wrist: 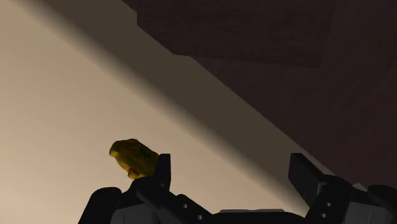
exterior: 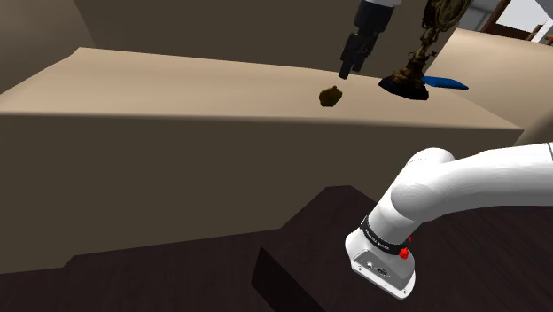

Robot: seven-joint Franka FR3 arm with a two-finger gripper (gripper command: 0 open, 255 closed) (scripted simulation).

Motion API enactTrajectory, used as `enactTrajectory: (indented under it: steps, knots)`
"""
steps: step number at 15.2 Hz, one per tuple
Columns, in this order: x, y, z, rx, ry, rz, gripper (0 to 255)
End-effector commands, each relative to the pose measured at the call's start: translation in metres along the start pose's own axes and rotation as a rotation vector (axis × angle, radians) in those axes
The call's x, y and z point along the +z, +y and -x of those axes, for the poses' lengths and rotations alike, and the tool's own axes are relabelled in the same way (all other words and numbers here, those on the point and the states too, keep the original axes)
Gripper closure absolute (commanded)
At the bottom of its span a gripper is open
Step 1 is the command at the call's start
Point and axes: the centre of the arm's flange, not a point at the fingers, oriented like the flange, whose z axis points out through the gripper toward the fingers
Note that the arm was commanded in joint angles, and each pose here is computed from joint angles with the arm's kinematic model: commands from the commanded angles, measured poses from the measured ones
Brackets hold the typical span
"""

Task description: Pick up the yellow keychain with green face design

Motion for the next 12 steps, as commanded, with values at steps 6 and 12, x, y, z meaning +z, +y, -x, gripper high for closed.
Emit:
enactTrajectory:
  steps: [6, 12]
  knots:
    - [0.037, 0.058, -0.002, -0.400, 0.065, -0.018, 0]
    - [0.081, 0.118, -0.037, -0.879, 0.144, -0.041, 0]
